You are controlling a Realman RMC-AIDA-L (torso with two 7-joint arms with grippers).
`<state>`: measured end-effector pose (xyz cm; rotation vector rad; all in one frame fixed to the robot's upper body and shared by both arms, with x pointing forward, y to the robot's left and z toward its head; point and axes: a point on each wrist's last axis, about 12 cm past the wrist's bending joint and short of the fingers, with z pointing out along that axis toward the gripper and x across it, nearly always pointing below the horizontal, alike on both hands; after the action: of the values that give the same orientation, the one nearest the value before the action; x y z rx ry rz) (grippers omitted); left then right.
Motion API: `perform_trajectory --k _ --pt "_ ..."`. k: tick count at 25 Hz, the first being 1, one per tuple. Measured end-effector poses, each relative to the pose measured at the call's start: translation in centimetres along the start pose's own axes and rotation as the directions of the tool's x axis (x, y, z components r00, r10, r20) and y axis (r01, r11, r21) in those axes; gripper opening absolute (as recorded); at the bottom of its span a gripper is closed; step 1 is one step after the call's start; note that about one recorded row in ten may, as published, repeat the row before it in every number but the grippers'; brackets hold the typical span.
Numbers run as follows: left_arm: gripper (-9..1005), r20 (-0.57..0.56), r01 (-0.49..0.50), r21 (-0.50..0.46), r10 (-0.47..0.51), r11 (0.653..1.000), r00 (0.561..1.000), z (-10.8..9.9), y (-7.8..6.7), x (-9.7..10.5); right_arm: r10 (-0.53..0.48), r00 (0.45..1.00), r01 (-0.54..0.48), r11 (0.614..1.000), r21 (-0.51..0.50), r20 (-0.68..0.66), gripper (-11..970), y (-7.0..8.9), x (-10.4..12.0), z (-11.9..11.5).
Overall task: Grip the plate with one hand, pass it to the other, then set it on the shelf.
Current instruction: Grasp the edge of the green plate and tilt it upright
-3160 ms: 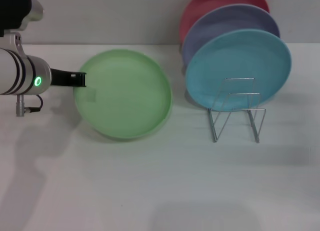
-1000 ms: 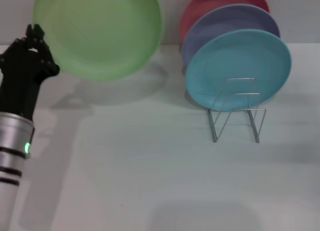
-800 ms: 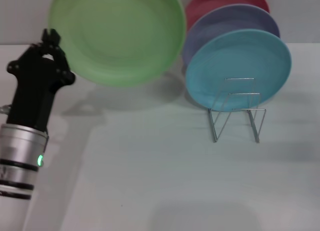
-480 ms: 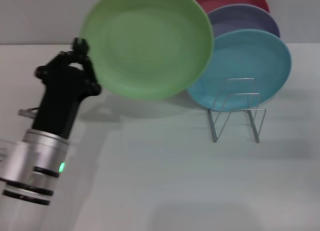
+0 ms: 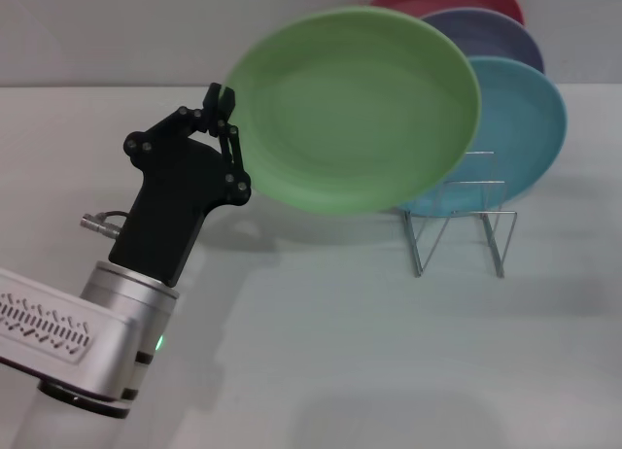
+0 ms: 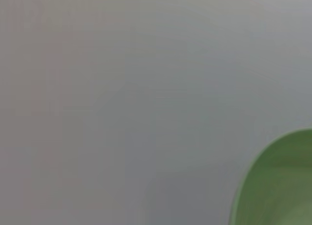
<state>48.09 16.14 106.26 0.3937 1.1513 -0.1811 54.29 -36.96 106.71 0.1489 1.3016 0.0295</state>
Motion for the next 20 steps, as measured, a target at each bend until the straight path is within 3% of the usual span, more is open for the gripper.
perform_trajectory --k 5,10,16,20 --pt "32 0.008 -0.037 0.014 0.037 0.999 0.999 -0.1 0.0 0.0 0.014 1.0 -0.014 1.0 -0.001 -0.008 464 0.1 0.2 -0.3" --pt "31 -0.001 0.019 -0.041 -0.019 0.999 1.0 -0.4 1.0 0.3 0.041 0.999 -0.041 0.999 -0.009 -0.012 464 0.5 0.5 -0.9" --pt "31 -0.036 0.142 -0.151 -0.149 0.978 0.988 -1.6 3.6 1.4 0.096 0.995 -0.095 0.995 -0.017 0.029 463 1.0 0.9 -3.7" --pt "32 -0.051 0.159 -0.199 -0.172 0.967 0.984 -2.3 4.5 1.9 0.134 0.989 -0.129 0.989 -0.077 0.063 463 1.9 0.8 -6.5"
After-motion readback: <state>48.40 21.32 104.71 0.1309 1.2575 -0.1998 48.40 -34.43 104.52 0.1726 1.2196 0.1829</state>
